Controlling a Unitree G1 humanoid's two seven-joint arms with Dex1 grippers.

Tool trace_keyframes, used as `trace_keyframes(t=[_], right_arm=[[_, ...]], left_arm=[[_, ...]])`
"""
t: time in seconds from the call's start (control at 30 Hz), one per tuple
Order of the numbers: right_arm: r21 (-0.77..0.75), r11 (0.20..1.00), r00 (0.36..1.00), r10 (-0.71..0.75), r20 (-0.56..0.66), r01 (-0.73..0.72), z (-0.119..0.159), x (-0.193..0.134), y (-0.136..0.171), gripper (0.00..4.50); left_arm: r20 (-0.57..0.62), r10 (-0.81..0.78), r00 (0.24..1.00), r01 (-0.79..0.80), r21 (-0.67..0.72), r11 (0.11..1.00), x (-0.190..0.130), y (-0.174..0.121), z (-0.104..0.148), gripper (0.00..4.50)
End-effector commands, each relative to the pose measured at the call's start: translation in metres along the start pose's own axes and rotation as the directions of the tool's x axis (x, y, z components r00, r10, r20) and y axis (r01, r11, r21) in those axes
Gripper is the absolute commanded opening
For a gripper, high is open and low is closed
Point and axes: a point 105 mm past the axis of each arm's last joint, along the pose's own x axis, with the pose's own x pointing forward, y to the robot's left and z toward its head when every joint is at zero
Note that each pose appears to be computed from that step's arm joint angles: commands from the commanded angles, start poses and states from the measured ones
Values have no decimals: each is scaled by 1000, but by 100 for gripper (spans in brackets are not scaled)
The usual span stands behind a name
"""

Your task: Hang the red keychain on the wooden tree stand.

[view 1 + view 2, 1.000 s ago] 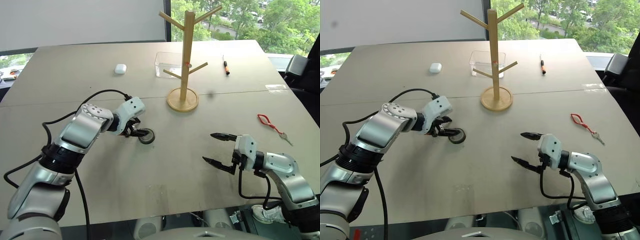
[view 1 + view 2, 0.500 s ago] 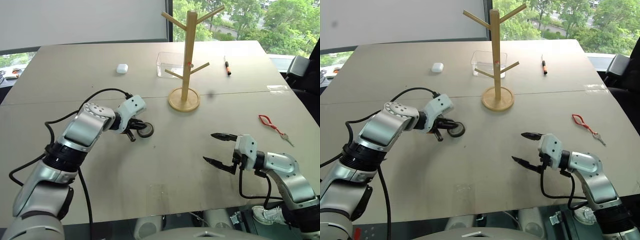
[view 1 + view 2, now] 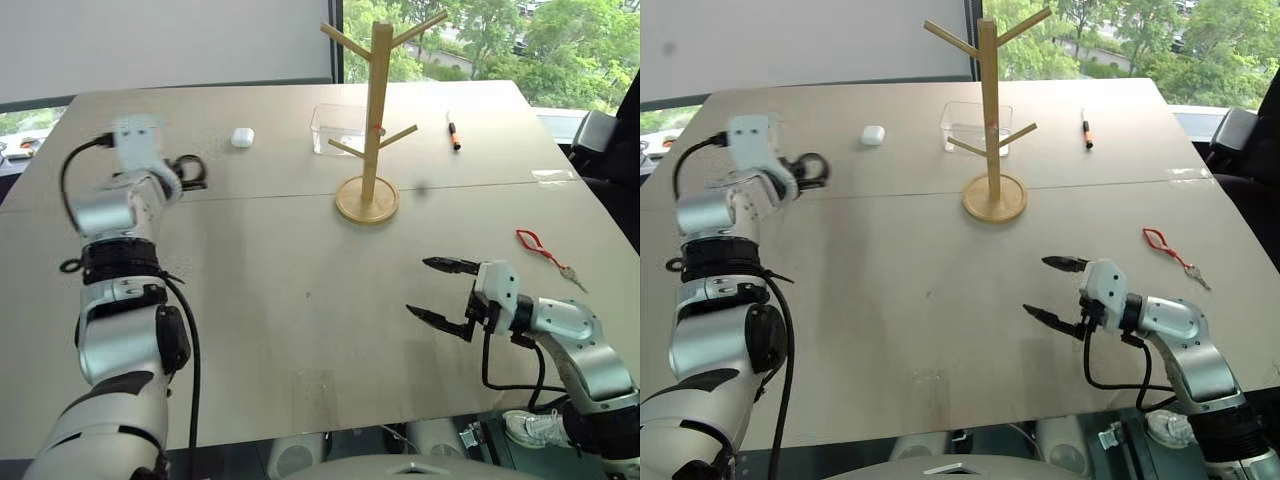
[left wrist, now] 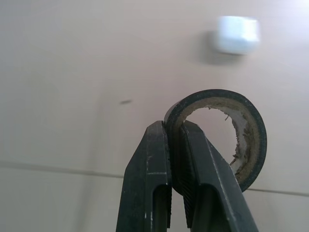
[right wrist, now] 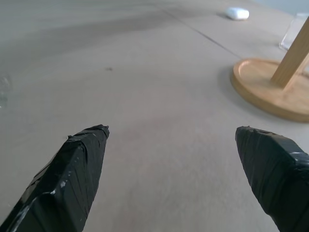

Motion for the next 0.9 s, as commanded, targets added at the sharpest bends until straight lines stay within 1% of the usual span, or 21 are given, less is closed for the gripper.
trace_keyframes(t=[0.03,0.1,0.17,0.33,0.47,0.5,0.53,0.6,0.63,0.67,0.73,0.8,0.9], right_arm=[[-8,1000,993,-2,117,3,33,-2,-6,450],[18,1000,987,-15,160,12,44,-2,-9,450],[17,1000,986,-8,167,5,48,0,-11,450],[20,1000,988,-2,154,-1,47,0,-13,450],[16,1000,990,3,141,-5,44,2,-13,450],[16,1000,990,3,140,-6,44,2,-13,450],[16,1000,990,4,140,-6,44,2,-14,450],[14,1000,990,5,138,-7,44,3,-14,450],[13,1000,990,6,138,-8,44,3,-15,450],[12,1000,990,7,137,-8,44,3,-15,450],[12,1000,990,6,138,-7,44,4,-16,450],[15,1000,990,2,138,-4,43,4,-16,450],[29,999,990,-24,138,21,41,2,-18,450]], left_arm=[[75,174,982,-168,-85,982,0,38,6,1],[70,209,975,-200,-110,974,1,48,0,1],[67,245,967,-237,-118,964,1,59,-8,1],[92,330,939,-314,-159,936,-2,81,-12,1],[83,377,923,-357,-186,915,-4,93,-19,1],[81,358,930,-338,-193,921,-3,90,-21,80],[80,342,936,-322,-197,926,-2,88,-22,106],[80,327,942,-308,-187,933,-1,83,-22,201],[84,327,941,-309,-178,934,-1,82,-22,264],[92,327,940,-309,-167,936,-1,80,-20,291],[93,317,944,-301,-154,941,-1,76,-20,377],[90,305,948,-290,-145,946,-1,72,-22,447],[105,260,960,-245,-140,959,-1,63,-21,447]])
